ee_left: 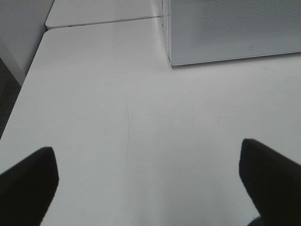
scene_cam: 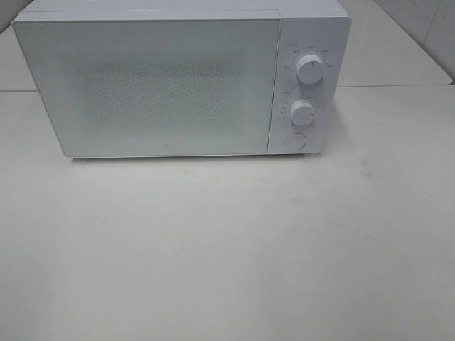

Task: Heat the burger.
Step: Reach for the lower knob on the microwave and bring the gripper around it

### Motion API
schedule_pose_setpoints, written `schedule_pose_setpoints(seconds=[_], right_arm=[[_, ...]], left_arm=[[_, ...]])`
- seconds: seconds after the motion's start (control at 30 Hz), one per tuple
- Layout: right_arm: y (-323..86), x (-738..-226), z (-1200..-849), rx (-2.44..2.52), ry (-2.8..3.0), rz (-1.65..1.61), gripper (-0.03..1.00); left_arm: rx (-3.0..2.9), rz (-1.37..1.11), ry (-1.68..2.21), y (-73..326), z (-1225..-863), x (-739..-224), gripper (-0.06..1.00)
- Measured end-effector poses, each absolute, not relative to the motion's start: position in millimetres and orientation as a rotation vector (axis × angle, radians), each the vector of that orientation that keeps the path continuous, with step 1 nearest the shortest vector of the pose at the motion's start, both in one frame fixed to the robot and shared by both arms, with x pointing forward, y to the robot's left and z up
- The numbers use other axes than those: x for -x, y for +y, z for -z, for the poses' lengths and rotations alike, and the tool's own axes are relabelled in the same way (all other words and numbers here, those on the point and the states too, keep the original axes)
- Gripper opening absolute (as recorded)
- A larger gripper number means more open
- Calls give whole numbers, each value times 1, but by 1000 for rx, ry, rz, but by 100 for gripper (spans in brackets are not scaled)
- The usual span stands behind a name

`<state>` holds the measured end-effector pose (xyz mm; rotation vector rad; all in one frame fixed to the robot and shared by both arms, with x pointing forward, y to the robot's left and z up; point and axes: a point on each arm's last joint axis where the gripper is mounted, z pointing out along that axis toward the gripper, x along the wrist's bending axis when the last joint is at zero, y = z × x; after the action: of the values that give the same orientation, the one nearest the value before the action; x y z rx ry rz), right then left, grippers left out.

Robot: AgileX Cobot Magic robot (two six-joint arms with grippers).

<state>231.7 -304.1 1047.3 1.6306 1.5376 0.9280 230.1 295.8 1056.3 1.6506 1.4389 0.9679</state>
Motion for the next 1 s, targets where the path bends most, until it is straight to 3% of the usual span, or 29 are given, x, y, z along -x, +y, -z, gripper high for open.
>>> schedule_pose_setpoints(seconds=[0.5, 1.0], right_arm=[[-304, -236, -1064, -1574, 1488, -983, 73], [-299, -302, -1086, -1504, 1458, -1037, 73]], left_arm=[[-1651, -968, 1439, 296, -1056, -230, 97], [-1651, -968, 1439, 296, -1056, -230, 97]])
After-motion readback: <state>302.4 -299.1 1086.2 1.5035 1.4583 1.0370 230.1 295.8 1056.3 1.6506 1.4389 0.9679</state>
